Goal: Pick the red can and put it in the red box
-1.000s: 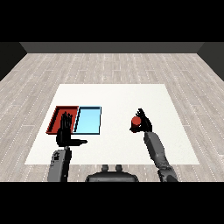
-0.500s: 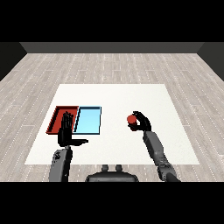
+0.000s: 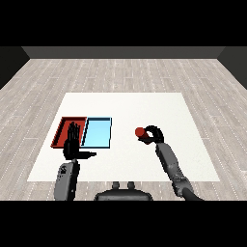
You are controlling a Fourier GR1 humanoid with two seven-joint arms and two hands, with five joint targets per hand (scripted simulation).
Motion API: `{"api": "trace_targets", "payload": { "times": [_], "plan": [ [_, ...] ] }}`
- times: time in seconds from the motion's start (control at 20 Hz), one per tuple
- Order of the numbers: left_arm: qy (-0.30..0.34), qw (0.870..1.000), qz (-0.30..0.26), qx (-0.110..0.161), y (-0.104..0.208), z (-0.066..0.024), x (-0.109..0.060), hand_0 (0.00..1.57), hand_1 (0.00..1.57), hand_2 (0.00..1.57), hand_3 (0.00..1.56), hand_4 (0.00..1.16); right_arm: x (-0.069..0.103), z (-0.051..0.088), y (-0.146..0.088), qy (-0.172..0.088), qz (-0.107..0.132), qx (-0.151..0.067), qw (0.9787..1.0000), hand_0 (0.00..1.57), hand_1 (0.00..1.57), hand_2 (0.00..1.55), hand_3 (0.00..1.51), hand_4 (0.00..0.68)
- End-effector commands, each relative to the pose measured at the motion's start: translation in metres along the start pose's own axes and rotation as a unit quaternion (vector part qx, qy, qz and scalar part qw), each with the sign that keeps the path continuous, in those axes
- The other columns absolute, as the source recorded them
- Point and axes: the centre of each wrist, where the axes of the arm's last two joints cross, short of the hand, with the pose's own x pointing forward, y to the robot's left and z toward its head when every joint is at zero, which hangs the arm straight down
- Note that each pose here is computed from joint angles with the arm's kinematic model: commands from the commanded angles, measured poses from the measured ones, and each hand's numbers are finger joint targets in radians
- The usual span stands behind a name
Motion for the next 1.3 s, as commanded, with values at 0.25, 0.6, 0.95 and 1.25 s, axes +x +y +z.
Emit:
{"api": "trace_targets", "payload": {
  "times": [0.25,0.6,0.95,1.25],
  "plan": [
    [0.002,1.0,-0.011,0.003,0.003,0.0109,-0.003,0.0,0.0,0.0,0.0,0.0,0.003,0.0,-0.002,0.008,0.028,0.0,0.9996,1.55,1.55,1.47,1.41,0.558],
    [-0.001,1.0,-0.003,-0.001,-0.012,0.0098,-0.002,0.0,0.0,0.0,0.0,0.0,0.033,0.008,0.014,-0.057,0.017,-0.009,0.9982,1.54,1.54,1.47,1.38,0.586],
    [-0.003,1.0,-0.011,-0.013,-0.028,0.0107,0.011,0.0,0.0,0.0,0.0,0.0,0.053,0.015,-0.001,-0.12,0.004,-0.012,0.9927,1.52,1.52,1.46,1.38,0.608],
    [0.012,0.998,0.02,-0.05,-0.036,-0.0038,0.022,0.0,0.0,0.0,0.0,0.0,0.096,0.035,-0.035,-0.184,-0.007,-0.008,0.9828,1.51,1.51,1.47,1.41,0.641]
  ]
}}
